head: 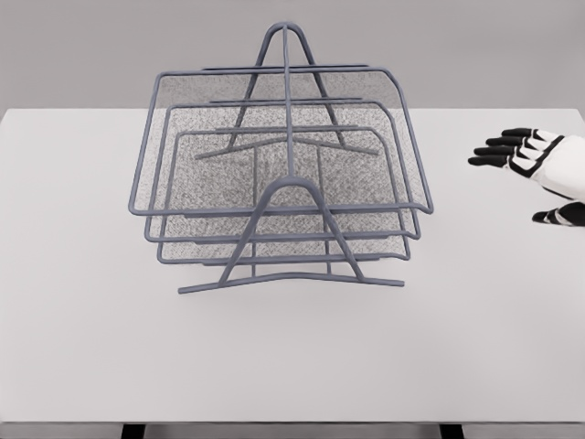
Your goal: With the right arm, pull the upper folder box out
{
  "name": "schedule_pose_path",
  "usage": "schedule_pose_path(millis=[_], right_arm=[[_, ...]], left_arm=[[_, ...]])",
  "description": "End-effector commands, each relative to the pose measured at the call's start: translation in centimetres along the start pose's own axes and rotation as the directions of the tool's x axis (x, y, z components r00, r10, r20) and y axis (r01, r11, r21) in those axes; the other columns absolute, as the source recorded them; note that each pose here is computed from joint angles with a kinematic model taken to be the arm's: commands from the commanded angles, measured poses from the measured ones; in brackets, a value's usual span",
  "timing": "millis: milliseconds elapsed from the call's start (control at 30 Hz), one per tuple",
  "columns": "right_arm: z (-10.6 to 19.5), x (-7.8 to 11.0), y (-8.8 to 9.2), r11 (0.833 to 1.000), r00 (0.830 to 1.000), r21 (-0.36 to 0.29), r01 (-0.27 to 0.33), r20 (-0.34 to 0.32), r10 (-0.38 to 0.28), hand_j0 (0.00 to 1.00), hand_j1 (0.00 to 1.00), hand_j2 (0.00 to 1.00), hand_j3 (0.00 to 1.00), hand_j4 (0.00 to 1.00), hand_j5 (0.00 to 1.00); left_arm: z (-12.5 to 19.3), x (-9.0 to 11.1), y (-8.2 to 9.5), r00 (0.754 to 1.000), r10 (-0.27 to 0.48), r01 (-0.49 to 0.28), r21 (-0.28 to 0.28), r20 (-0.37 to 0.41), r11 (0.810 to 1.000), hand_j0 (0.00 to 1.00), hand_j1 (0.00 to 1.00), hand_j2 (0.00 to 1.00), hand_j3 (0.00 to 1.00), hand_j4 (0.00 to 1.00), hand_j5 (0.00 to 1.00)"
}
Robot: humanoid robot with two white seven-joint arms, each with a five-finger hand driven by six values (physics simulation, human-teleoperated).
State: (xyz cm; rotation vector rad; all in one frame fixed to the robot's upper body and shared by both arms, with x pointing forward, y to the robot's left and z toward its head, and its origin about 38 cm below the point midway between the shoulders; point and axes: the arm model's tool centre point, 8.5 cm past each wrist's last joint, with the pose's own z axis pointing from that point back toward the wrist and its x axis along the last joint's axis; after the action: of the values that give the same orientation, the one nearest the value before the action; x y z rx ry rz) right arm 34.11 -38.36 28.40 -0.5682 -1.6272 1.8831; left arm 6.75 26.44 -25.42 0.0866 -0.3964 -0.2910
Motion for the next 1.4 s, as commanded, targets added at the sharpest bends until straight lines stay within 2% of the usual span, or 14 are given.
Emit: schedule_pose_path(millis=[0, 67, 133, 200, 233, 267, 333, 433, 533, 567, 900, 1367], right_arm=[[0.0, 0.1, -0.2, 1.000, 1.000, -0.006, 0.001, 0.003, -0.001, 1.00, 1.00, 1.00, 1.00, 1.00, 1.00], [-0.2, 0.1, 0.0, 1.000, 1.000, -0.013, 0.009, 0.005, -0.009, 1.00, 1.00, 1.00, 1.00, 1.00, 1.00], [-0.4, 0.1, -0.5, 1.000, 1.000, -0.030, 0.001, 0.007, 0.000, 1.00, 1.00, 1.00, 1.00, 1.00, 1.00], [-1.0, -0.6, 0.3, 0.998, 1.000, -0.050, 0.031, -0.004, -0.031, 1.00, 1.00, 1.00, 1.00, 1.00, 1.00], [-1.9, -0.7, 0.6, 0.998, 0.999, -0.048, 0.033, 0.006, -0.033, 1.00, 1.00, 1.00, 1.00, 1.00, 1.00], [-4.1, -1.3, 1.1, 0.997, 0.999, -0.065, 0.047, 0.017, -0.046, 1.00, 1.00, 1.00, 1.00, 1.00, 1.00], [-5.5, -1.5, -0.2, 0.997, 0.999, -0.071, 0.017, 0.036, -0.015, 1.00, 1.00, 1.00, 1.00, 1.00, 1.00], [-6.9, -0.9, -0.1, 0.998, 0.997, -0.060, 0.016, 0.072, -0.011, 1.00, 1.00, 1.00, 1.00, 1.00, 1.00], [-9.1, -0.5, -1.8, 0.996, 0.993, -0.088, -0.006, 0.113, 0.016, 1.00, 1.00, 1.00, 1.00, 1.00, 1.00], [-9.9, -0.1, -1.7, 0.996, 0.991, -0.093, 0.001, 0.131, 0.011, 1.00, 1.00, 1.00, 1.00, 1.00, 1.00], [-11.3, 0.8, 0.2, 0.999, 0.988, -0.049, -0.007, 0.156, 0.015, 1.00, 1.00, 1.00, 1.00, 1.00, 1.00], [-11.1, 0.9, 3.1, 0.999, 0.990, 0.030, -0.019, 0.143, 0.014, 1.00, 1.00, 1.00, 1.00, 1.00, 1.00]], left_arm=[[0.0, 0.0, 0.0, 1.000, 0.001, -0.001, 0.000, 0.000, 1.000, 1.00, 1.00, 1.00, 1.00, 1.00, 1.00], [0.0, 0.1, 0.0, 1.000, 0.001, -0.001, 0.001, 0.002, 1.000, 1.00, 1.00, 1.00, 1.00, 1.00, 1.00], [0.0, 0.0, 0.0, 1.000, 0.001, -0.001, 0.000, 0.000, 1.000, 1.00, 1.00, 1.00, 1.00, 1.00, 1.00], [0.0, 0.1, 0.0, 1.000, 0.001, -0.001, 0.001, 0.002, 1.000, 1.00, 1.00, 1.00, 1.00, 1.00, 1.00], [0.0, 0.1, 0.0, 1.000, 0.001, -0.001, 0.001, 0.002, 1.000, 1.00, 1.00, 1.00, 1.00, 1.00, 1.00], [0.0, 0.1, 0.0, 1.000, 0.001, -0.001, 0.001, 0.002, 1.000, 1.00, 1.00, 1.00, 1.00, 1.00, 1.00], [0.0, 0.1, 0.0, 1.000, 0.001, -0.001, 0.001, 0.002, 1.000, 1.00, 1.00, 1.00, 1.00, 1.00, 1.00], [0.0, 0.1, 0.0, 1.000, 0.001, -0.001, 0.001, 0.002, 1.000, 1.00, 1.00, 1.00, 1.00, 1.00, 1.00], [0.0, 0.0, 0.0, 1.000, 0.001, -0.001, 0.000, 0.000, 1.000, 1.00, 1.00, 1.00, 1.00, 1.00, 1.00], [0.0, 0.1, 0.0, 1.000, 0.001, -0.001, 0.001, 0.002, 1.000, 1.00, 1.00, 1.00, 1.00, 1.00, 1.00], [0.0, 0.1, 0.0, 1.000, 0.001, -0.001, 0.001, 0.002, 1.000, 1.00, 1.00, 1.00, 1.00, 1.00, 1.00], [0.0, 0.1, 0.0, 1.000, -0.001, 0.001, 0.000, 0.002, 1.000, 1.00, 1.00, 1.00, 1.00, 1.00, 1.00]])
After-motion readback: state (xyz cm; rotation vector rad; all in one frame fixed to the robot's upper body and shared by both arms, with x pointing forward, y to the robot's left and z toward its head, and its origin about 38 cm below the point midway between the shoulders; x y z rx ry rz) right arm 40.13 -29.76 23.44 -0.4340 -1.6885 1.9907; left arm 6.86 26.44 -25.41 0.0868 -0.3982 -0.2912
